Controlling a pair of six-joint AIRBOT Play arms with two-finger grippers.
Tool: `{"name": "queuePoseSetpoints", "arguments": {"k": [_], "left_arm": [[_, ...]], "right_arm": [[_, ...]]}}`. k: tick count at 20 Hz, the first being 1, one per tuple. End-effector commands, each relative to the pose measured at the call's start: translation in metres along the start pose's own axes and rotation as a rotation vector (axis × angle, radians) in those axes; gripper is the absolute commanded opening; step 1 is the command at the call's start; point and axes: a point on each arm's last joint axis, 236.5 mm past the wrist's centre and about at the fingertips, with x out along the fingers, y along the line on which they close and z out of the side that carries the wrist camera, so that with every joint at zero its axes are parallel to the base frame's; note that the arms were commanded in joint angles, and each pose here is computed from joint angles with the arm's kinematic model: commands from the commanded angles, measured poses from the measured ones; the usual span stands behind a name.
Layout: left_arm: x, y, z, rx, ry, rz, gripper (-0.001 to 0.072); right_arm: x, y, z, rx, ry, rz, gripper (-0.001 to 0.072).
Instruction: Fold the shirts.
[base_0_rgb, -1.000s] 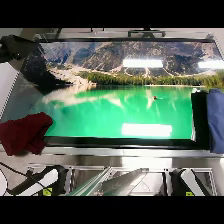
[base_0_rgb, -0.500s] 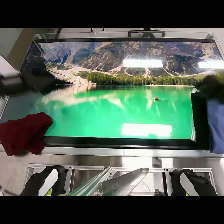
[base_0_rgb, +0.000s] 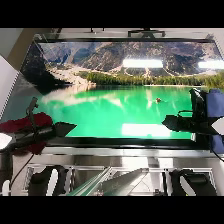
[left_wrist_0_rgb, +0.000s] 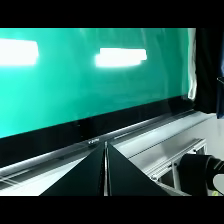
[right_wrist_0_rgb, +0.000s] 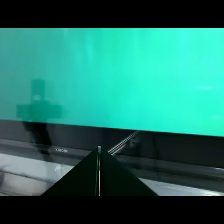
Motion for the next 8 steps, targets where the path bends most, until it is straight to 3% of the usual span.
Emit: {"name": "queuePoseSetpoints", "arguments": {"k": [1,8], "left_arm": [[-0.0003,0.0001,-0.0060,0.023,-0.038,0.008,0.0017],[-0.0076,-0.0097,-0.0061,0.078,-0.084,0.013,0.0017]], "right_arm": [[0.0036,0.0039,-0.0071,0.004,0.017,0.021,0.0014],[0.0036,0.0039,-0.0071,0.004,0.017,0.021,0.0014]]}}
